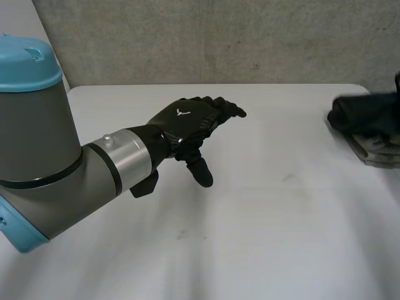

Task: Fold the laundry.

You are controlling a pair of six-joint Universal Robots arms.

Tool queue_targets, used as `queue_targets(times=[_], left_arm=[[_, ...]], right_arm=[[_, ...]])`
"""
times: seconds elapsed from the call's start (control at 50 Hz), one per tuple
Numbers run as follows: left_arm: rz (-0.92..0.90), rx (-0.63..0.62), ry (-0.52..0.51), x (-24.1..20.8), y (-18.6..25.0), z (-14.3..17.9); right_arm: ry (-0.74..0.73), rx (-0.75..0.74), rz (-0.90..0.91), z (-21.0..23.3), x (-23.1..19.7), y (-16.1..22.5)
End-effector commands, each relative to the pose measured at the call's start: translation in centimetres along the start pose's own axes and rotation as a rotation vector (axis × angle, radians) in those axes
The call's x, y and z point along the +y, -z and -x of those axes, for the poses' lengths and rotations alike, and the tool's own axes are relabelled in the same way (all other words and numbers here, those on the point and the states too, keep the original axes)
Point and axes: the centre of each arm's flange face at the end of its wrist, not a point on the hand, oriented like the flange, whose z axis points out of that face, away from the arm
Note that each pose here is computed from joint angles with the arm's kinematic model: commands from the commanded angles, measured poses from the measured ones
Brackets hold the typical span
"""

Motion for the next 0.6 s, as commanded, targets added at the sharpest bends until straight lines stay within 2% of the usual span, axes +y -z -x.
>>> queue_targets(times=[0.02,0.32,0.48,0.56,0.6], left_arm=[[0.013,-0.001,0.008,0.5,-0.3,0.1],[0.006,-0.001,0.005,0.2,-0.1,0.1],[-0.010,-0.005,0.000,-0.3,0.1,0.1],[-0.040,-0.023,0.002,-1.4,0.7,0.6],[-0.064,-0.031,-0.002,-2.1,1.1,0.6]], right_arm=[[0.025,-0.080,0.074,-0.4,3.7,3.4],[0.036,-0.042,0.104,-1.4,1.7,4.8],[0.056,0.050,0.115,-4.4,-2.9,6.0],[0.073,0.177,0.102,-5.7,-7.2,6.9],[0.065,0.194,0.071,-5.1,-9.3,7.3]])
